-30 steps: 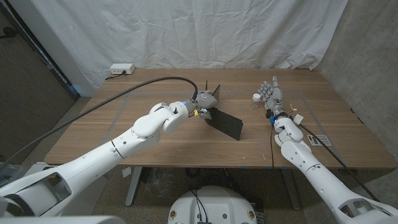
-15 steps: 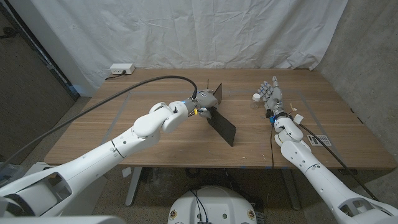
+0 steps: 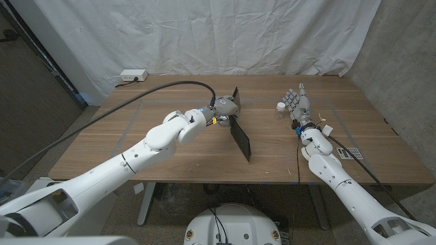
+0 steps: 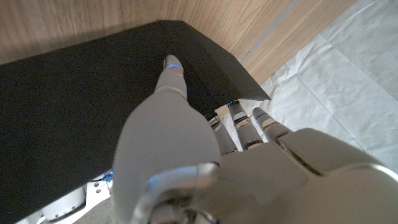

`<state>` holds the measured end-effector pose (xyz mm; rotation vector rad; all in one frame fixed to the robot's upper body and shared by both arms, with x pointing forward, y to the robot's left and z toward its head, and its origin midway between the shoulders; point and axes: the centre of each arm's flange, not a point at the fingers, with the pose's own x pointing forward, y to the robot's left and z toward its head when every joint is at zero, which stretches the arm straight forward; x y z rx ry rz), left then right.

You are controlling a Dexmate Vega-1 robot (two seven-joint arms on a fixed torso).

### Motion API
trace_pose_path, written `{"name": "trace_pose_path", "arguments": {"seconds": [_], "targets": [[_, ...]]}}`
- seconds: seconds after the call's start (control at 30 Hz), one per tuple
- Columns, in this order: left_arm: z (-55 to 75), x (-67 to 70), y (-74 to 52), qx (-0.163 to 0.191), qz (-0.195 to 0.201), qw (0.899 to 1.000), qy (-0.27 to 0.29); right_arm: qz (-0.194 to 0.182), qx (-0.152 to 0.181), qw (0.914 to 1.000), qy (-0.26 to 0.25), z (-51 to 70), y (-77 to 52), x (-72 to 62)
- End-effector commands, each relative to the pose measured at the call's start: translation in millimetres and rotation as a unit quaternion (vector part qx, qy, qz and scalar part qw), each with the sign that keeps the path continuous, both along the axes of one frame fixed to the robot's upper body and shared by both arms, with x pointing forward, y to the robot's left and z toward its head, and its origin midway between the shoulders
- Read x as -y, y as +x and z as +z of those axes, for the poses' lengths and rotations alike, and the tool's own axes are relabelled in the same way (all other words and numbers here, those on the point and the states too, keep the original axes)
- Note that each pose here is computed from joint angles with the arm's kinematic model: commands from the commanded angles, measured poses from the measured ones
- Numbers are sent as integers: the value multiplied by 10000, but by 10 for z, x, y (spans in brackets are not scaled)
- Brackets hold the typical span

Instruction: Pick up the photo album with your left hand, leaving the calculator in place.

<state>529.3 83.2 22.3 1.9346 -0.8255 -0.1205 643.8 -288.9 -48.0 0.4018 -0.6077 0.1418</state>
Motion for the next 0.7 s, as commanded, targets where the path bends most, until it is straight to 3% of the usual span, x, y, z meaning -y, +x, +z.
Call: {"name": "trace_pose_path", "arguments": {"seconds": [0.03, 0.7], "targets": [[56, -2, -82, 122, 23, 9999, -63, 28, 13, 10000, -19, 10, -6, 1], [209, 17, -214, 333, 3, 9994, -134, 31, 46, 10000, -10, 17, -24, 29]]}}
